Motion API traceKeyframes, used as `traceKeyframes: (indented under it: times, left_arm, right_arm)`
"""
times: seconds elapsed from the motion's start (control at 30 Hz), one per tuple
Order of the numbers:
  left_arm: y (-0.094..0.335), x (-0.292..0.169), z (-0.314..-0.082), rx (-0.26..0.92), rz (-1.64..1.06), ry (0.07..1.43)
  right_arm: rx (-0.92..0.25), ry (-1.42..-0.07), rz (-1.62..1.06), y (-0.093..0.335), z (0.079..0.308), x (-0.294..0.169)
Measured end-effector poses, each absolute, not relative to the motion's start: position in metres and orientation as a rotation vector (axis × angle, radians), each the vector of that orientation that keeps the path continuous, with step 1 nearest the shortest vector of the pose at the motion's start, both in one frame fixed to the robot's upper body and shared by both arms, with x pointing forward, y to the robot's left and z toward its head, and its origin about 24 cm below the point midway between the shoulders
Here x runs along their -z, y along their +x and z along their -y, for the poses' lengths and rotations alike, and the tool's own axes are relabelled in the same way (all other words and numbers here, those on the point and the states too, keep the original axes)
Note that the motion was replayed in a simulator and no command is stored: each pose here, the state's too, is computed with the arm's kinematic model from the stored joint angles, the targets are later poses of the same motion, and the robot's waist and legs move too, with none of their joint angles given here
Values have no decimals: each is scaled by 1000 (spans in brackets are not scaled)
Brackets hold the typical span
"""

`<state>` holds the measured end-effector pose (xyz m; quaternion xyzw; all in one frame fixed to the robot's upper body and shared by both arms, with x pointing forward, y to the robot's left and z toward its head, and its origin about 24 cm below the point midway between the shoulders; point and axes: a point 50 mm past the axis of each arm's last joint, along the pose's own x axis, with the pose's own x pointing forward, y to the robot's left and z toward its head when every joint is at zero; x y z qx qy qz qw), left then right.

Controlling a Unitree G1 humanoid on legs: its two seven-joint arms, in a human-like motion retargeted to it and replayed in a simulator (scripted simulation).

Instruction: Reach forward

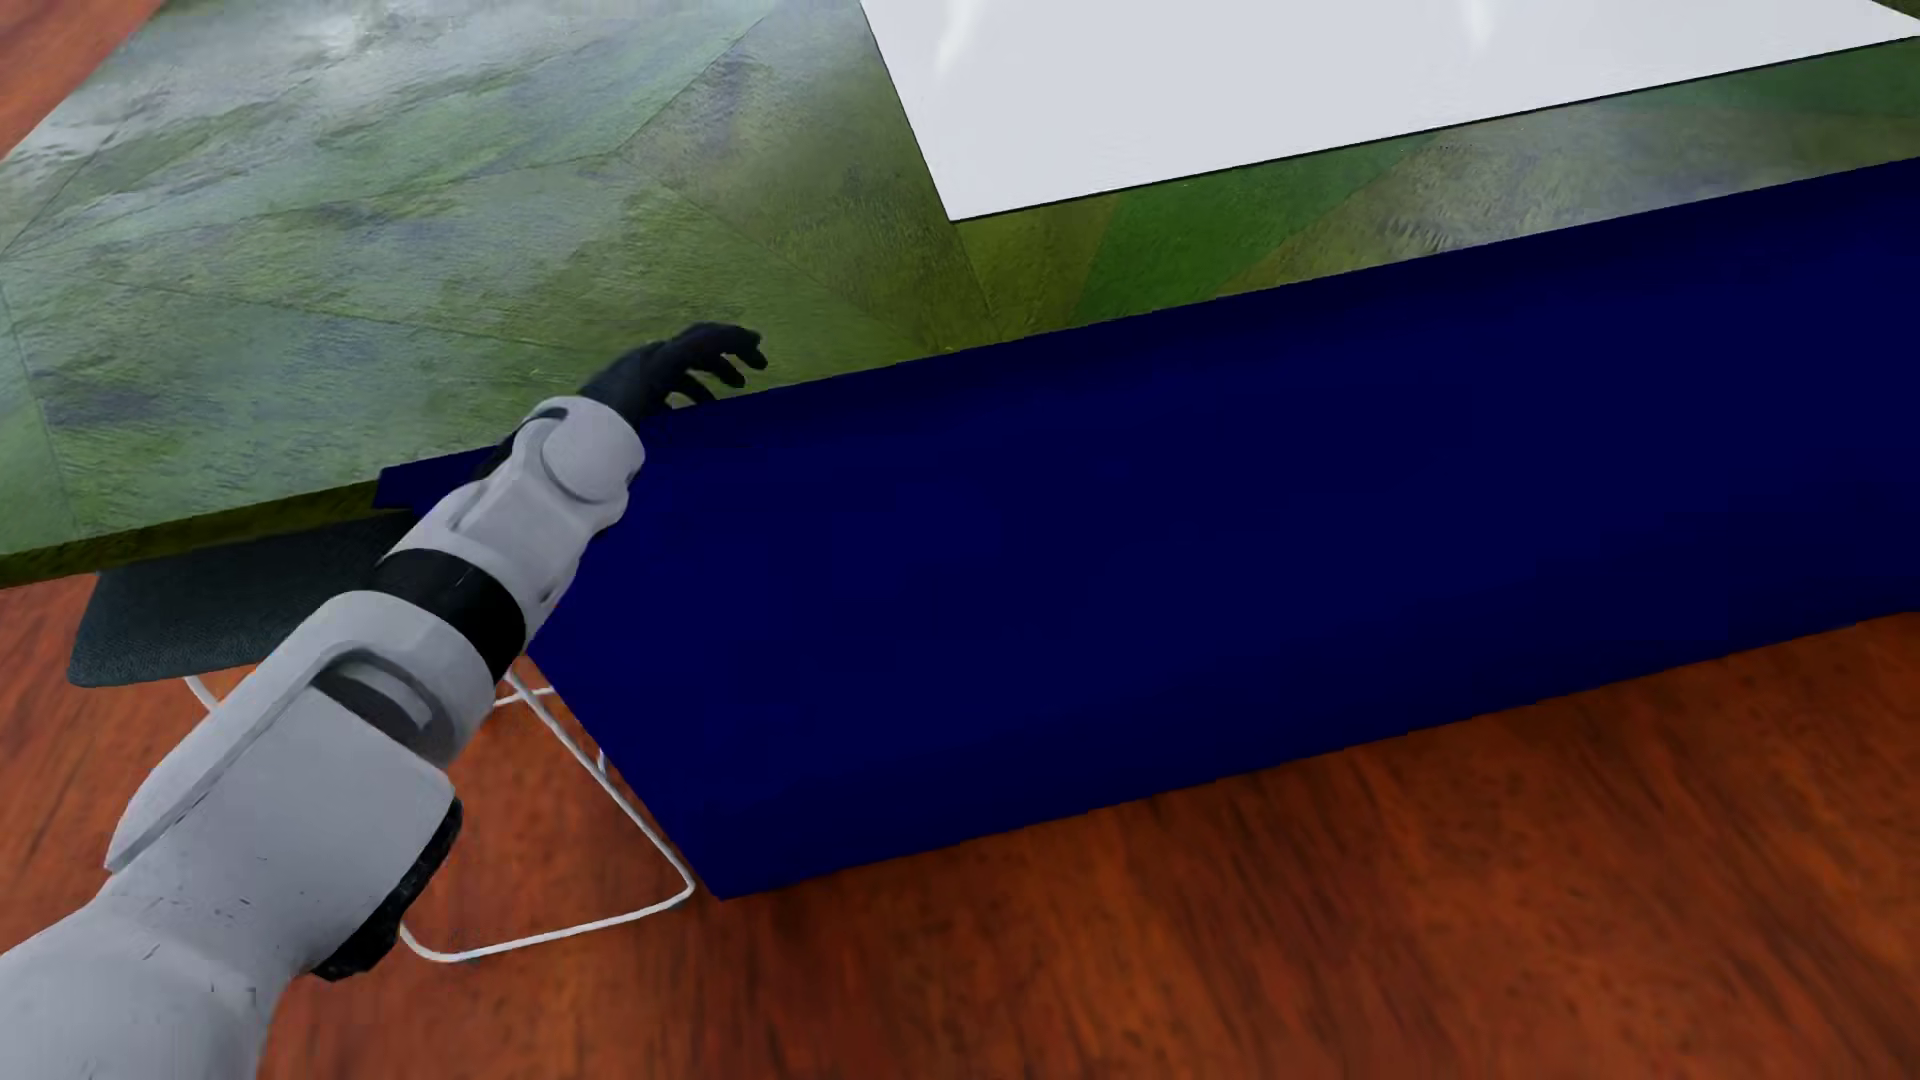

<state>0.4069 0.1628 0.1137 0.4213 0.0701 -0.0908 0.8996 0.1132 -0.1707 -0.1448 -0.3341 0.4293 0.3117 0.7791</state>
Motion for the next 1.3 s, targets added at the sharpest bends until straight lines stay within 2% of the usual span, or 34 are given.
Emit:
traceKeyframes:
  times: [0.07, 0.13, 0.2, 0.27, 0.43, 0.7, 1.03, 1.3]
  left_arm:
    - [427, -207, -177, 48, 42, 873]
    - [427, -274, -190, -53, 160, 927]
    - [423, -313, -194, -107, 225, 1002]
    - [419, -337, -188, -127, 276, 1027]
    - [428, -300, -179, -72, 171, 1107]
    - [428, -310, -170, -64, 211, 1072]
    - [428, -304, -172, -63, 192, 1094]
    - [427, -315, -167, -64, 222, 1083]
  right_arm:
    - [-635, -743, -921, 123, 182, 141]
    - [-595, -759, -926, 128, 195, 138]
    - [-583, -789, -943, 127, 207, 137]
    - [-598, -819, -965, 123, 212, 139]
    - [-611, -840, -1008, 115, 215, 144]
    - [-611, -801, -976, 117, 205, 143]
    - [-594, -819, -991, 118, 214, 142]
    - [-591, -806, -978, 120, 211, 141]
